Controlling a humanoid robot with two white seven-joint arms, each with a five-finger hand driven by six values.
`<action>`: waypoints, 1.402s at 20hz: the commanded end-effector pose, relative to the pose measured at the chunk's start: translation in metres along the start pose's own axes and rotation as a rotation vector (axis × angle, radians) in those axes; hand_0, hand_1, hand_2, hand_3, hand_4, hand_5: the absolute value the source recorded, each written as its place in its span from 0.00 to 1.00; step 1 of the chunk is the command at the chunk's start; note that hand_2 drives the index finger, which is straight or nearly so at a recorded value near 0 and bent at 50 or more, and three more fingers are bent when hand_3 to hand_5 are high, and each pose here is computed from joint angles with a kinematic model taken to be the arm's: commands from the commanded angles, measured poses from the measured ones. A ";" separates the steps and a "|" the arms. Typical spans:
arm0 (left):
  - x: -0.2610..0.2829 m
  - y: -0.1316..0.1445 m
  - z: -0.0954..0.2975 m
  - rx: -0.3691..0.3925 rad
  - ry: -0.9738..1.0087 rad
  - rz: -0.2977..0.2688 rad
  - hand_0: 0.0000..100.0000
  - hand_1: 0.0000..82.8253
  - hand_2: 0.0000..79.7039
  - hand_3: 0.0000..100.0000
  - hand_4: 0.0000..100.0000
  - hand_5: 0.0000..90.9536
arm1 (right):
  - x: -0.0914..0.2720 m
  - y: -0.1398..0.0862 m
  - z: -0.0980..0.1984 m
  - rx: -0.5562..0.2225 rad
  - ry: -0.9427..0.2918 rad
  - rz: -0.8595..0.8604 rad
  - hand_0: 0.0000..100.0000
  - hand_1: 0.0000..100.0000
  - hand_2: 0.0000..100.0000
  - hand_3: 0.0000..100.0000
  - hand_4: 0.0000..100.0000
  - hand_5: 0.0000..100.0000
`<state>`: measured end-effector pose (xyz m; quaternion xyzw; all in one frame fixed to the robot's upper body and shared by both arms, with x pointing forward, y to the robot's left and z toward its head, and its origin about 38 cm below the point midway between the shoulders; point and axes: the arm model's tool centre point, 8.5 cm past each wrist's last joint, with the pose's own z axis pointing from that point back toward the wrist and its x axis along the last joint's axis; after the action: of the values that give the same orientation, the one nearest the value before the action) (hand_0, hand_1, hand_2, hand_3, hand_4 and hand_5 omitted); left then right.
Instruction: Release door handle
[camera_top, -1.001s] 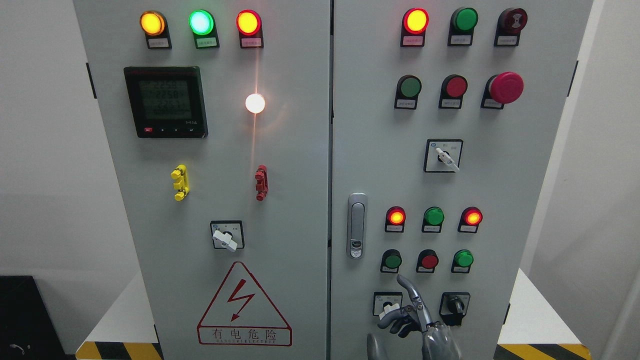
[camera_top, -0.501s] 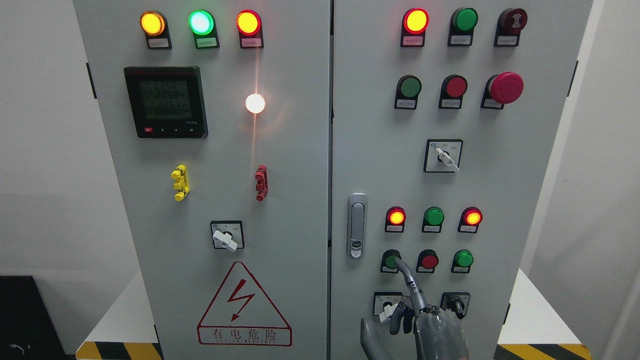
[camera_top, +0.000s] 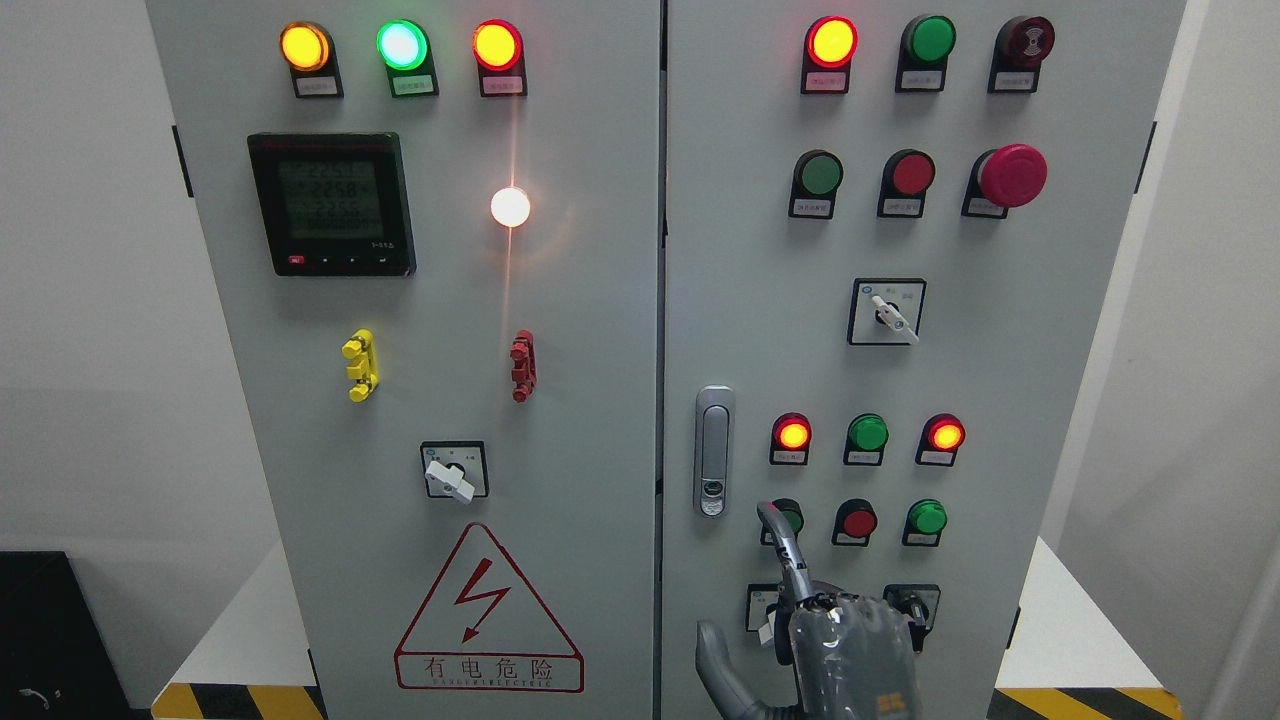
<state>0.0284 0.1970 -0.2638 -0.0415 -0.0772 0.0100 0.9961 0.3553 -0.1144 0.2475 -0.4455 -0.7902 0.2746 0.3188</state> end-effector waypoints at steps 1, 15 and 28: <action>-0.006 0.000 0.001 0.000 0.009 0.002 0.12 0.67 0.00 0.00 0.00 0.00 | 0.009 0.021 -0.009 0.042 -0.057 0.116 0.47 0.32 0.00 1.00 1.00 1.00; -0.006 0.000 0.001 0.000 0.009 0.002 0.12 0.67 0.00 0.00 0.00 0.00 | -0.004 0.042 -0.020 0.082 -0.004 0.273 0.46 0.33 0.01 1.00 1.00 1.00; -0.006 0.000 0.001 0.000 0.009 0.002 0.12 0.67 0.00 0.00 0.00 0.00 | -0.010 0.047 -0.020 0.097 0.024 0.294 0.46 0.33 0.01 1.00 1.00 1.00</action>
<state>0.0284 0.1970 -0.2638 -0.0414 -0.0772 0.0100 0.9961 0.3939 -0.1005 0.2341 -0.5459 -0.7067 0.3370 0.2982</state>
